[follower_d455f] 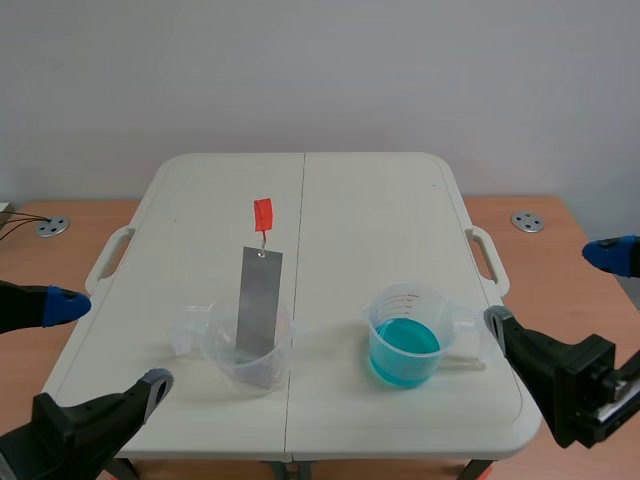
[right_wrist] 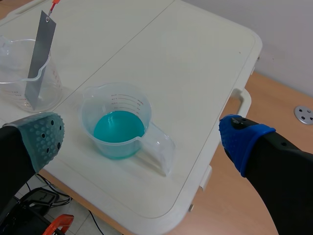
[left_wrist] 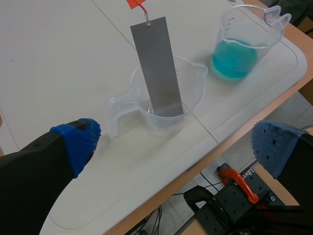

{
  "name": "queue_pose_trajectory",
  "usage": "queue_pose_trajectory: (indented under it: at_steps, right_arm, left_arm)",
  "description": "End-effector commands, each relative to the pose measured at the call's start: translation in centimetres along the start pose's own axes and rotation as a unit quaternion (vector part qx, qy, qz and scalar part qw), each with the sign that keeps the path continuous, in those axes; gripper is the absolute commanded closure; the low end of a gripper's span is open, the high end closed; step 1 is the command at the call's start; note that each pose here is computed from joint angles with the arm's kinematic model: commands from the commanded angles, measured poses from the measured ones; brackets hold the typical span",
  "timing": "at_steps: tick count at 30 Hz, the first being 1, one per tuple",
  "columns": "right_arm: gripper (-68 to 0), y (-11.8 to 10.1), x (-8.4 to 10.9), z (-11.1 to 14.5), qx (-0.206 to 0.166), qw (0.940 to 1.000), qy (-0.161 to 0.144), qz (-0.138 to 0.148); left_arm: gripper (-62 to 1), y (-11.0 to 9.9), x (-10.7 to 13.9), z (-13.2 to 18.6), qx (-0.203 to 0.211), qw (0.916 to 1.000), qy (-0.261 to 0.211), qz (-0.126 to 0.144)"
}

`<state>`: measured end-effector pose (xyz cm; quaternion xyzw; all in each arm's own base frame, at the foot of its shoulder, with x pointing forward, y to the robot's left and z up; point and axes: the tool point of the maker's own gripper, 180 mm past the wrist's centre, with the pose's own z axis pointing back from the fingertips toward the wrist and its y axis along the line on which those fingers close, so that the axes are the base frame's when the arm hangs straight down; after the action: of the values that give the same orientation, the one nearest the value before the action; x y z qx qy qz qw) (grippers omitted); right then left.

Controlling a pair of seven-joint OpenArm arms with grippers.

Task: Hold the metal plate by the orange handle, dip it into the blue solution, take it out and point at it, then put the plate back in the beaker on the left.
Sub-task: 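Lift the metal plate out of the left beaker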

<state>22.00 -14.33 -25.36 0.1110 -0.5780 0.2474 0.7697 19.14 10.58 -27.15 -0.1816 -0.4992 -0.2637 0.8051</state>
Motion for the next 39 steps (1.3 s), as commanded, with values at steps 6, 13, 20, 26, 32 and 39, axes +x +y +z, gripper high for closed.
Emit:
queue_pose_trajectory:
  at_steps: [6,13,20,26,32,39]
  right_arm:
    - [-66.3,-0.2,1.0,-0.2,-0.003,0.9998,-0.018,0.0]
    - [-66.3,-0.2,1.0,-0.2,-0.003,0.9998,-0.018,0.0]
    - [-66.3,-0.2,0.9,-0.2,-0.003,0.9999,-0.016,0.0]
    - [-66.3,-0.2,0.9,-0.2,-0.003,0.9999,-0.017,0.0]
    - [-66.3,-0.2,0.9,-0.2,-0.003,0.9999,-0.017,0.0]
    - [-66.3,-0.2,1.0,-0.2,-0.003,0.9998,-0.019,0.0]
  left_arm:
    - [-62.3,-0.1,0.8,0.0,-0.001,0.9999,-0.017,0.002]
    - [-62.3,-0.1,0.8,0.0,-0.001,0.9999,-0.017,0.002]
    - [-62.3,-0.1,0.8,0.0,-0.001,0.9999,-0.017,0.002]
    - [-62.3,-0.1,0.8,0.0,-0.001,0.9999,-0.016,0.001]
    - [-54.6,-0.1,0.0,0.0,0.0,1.0,0.003,0.003]
    - [-5.1,-0.1,-0.3,0.1,0.0,0.9999,0.014,0.001]
